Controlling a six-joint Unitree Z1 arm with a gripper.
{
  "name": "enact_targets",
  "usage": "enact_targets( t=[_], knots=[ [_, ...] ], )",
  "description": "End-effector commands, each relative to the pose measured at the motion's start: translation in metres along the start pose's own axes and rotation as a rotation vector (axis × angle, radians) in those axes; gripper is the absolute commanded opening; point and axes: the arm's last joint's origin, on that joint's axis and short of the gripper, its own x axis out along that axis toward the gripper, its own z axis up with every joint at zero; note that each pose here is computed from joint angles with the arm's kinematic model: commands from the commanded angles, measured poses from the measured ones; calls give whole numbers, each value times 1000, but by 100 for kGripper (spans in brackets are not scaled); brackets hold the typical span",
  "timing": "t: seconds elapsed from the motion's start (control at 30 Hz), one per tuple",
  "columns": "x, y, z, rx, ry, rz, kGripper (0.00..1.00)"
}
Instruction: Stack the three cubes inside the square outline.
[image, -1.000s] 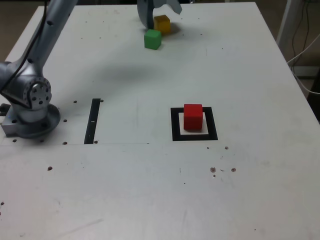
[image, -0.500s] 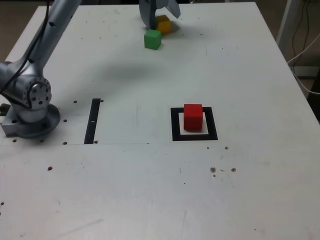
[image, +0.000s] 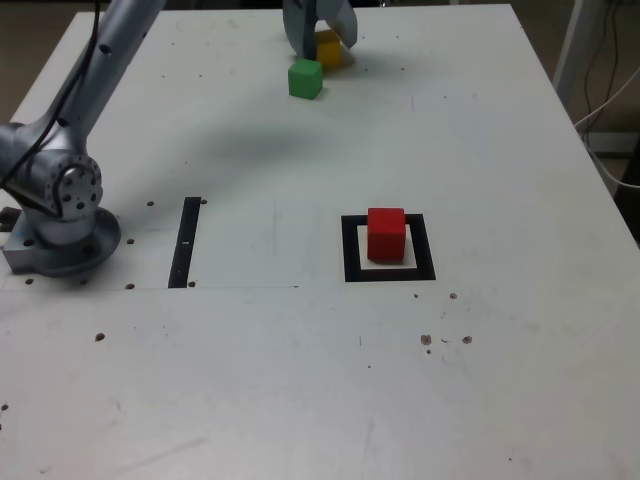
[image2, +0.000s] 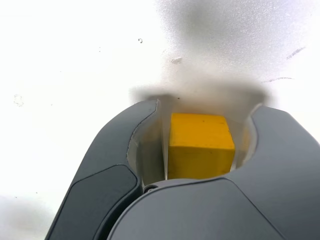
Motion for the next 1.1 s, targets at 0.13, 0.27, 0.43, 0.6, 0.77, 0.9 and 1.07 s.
enact_targets(
  t=[0.13,0.27,0.43,0.6,0.77,0.9,1.07],
  knots=[
    [-1,-3,-1,11,7,-7,29],
    [-6,-4,-3,21,5,-7,29],
    [-11,-6,-4,33,-4,-15,29],
    [-22,-12,-6,48,-22,-15,29],
    [-42,-20,-14,64,-35,-11,29],
    [-61,-34,-22,92,-44,-6,29],
    [-74,-57,-26,138,-42,-9,29]
  ],
)
